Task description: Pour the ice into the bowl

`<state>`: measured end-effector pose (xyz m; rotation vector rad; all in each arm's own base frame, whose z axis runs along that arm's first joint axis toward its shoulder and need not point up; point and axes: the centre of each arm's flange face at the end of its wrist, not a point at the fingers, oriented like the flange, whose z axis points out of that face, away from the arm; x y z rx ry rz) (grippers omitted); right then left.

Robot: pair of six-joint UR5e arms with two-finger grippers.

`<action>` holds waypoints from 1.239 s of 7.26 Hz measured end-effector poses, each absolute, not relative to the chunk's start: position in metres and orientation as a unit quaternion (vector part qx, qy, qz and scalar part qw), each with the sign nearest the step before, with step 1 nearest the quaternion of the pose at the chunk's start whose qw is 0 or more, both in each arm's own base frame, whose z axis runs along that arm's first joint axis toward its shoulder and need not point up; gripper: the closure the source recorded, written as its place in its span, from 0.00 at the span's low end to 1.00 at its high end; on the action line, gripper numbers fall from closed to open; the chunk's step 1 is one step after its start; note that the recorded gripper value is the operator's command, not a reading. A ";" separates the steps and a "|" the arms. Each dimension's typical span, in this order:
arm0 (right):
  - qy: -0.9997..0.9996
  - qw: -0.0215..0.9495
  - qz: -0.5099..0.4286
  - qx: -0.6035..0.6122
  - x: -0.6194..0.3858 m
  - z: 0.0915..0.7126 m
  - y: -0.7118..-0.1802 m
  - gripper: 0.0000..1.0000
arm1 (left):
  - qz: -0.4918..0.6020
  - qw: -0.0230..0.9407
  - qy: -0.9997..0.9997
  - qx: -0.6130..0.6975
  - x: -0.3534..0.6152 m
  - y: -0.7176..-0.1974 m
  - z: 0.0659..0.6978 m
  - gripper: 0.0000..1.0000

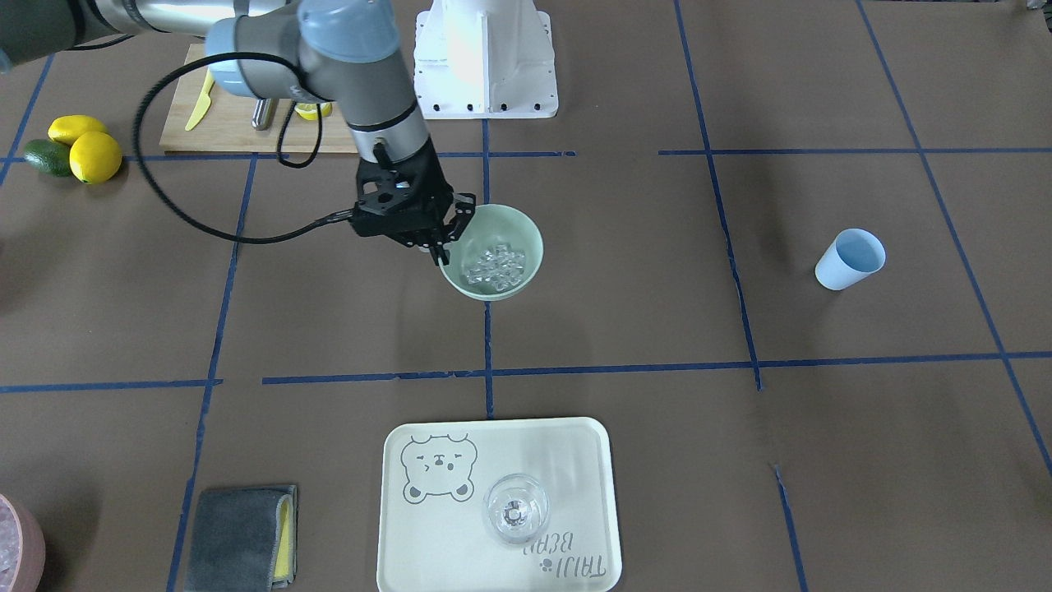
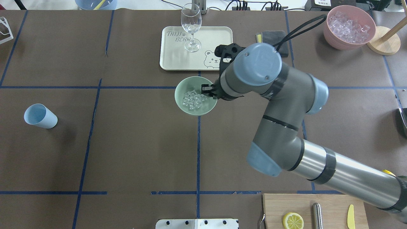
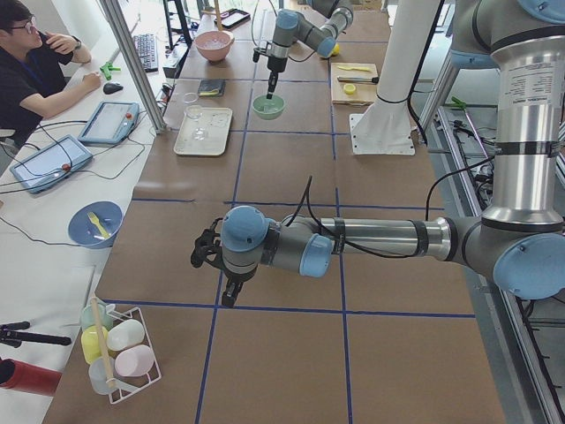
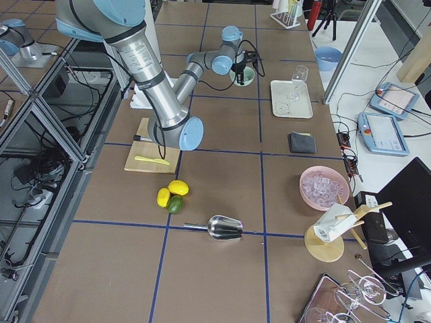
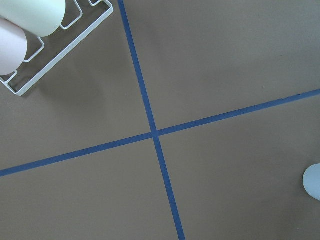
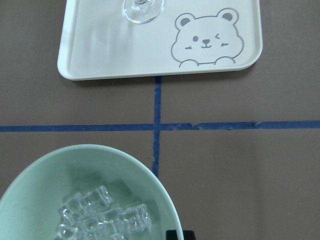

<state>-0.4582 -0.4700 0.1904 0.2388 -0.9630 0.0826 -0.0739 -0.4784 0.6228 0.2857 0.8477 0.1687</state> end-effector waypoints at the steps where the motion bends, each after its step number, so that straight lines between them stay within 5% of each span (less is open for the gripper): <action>1: -0.452 0.884 0.016 0.115 -0.412 0.226 -0.491 1.00 | 0.081 0.898 0.409 0.138 -0.074 -0.478 0.623 0.00; 5: -0.421 0.897 -0.068 0.114 -0.241 0.414 -0.516 1.00 | 0.078 0.901 0.405 0.133 -0.074 -0.474 0.628 0.00; 9: -0.431 0.891 -0.069 0.123 -0.203 0.557 -0.489 1.00 | 0.079 0.900 0.407 0.135 -0.074 -0.474 0.627 0.00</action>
